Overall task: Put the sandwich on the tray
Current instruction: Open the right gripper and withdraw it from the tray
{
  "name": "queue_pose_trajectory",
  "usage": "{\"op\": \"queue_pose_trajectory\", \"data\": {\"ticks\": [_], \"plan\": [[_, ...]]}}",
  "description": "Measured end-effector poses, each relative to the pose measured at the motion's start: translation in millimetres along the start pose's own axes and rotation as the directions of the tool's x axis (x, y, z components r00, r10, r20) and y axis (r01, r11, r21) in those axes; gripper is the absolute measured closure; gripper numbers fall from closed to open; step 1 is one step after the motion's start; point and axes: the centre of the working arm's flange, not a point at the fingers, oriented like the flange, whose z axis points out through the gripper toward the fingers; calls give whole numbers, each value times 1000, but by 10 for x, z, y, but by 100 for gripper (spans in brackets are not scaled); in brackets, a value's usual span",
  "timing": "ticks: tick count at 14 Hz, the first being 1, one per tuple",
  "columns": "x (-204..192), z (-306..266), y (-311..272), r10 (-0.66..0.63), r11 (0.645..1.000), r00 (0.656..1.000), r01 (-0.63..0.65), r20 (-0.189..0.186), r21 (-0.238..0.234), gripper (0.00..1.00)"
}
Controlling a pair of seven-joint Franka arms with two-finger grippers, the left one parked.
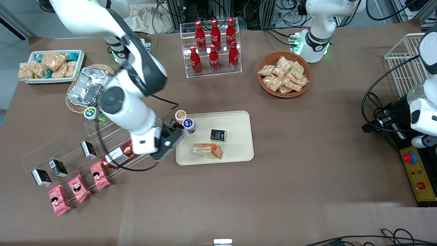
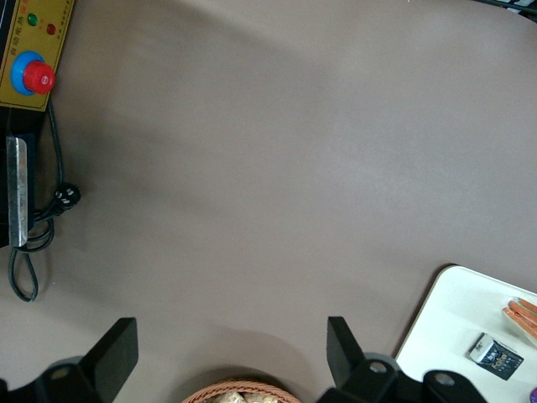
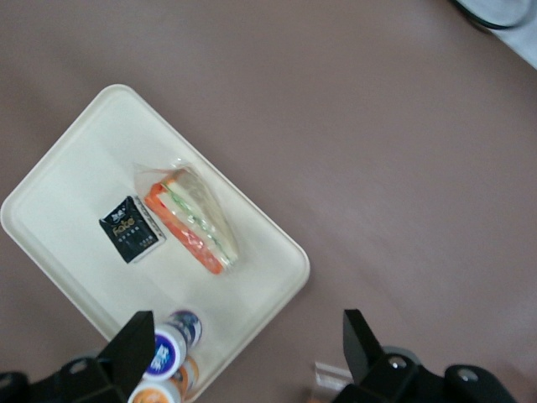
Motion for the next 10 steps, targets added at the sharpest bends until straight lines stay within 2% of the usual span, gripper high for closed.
{"op": "queue_pose_trajectory", "data": {"ticks": [3, 5, 10], "plan": [[-306, -496, 434, 108, 994, 994, -107, 26, -31, 0], [-589, -760, 766, 180, 983, 981, -178, 66, -41, 0], [-1302, -1470, 1469, 347, 938, 926, -343, 145, -54, 0]]}}
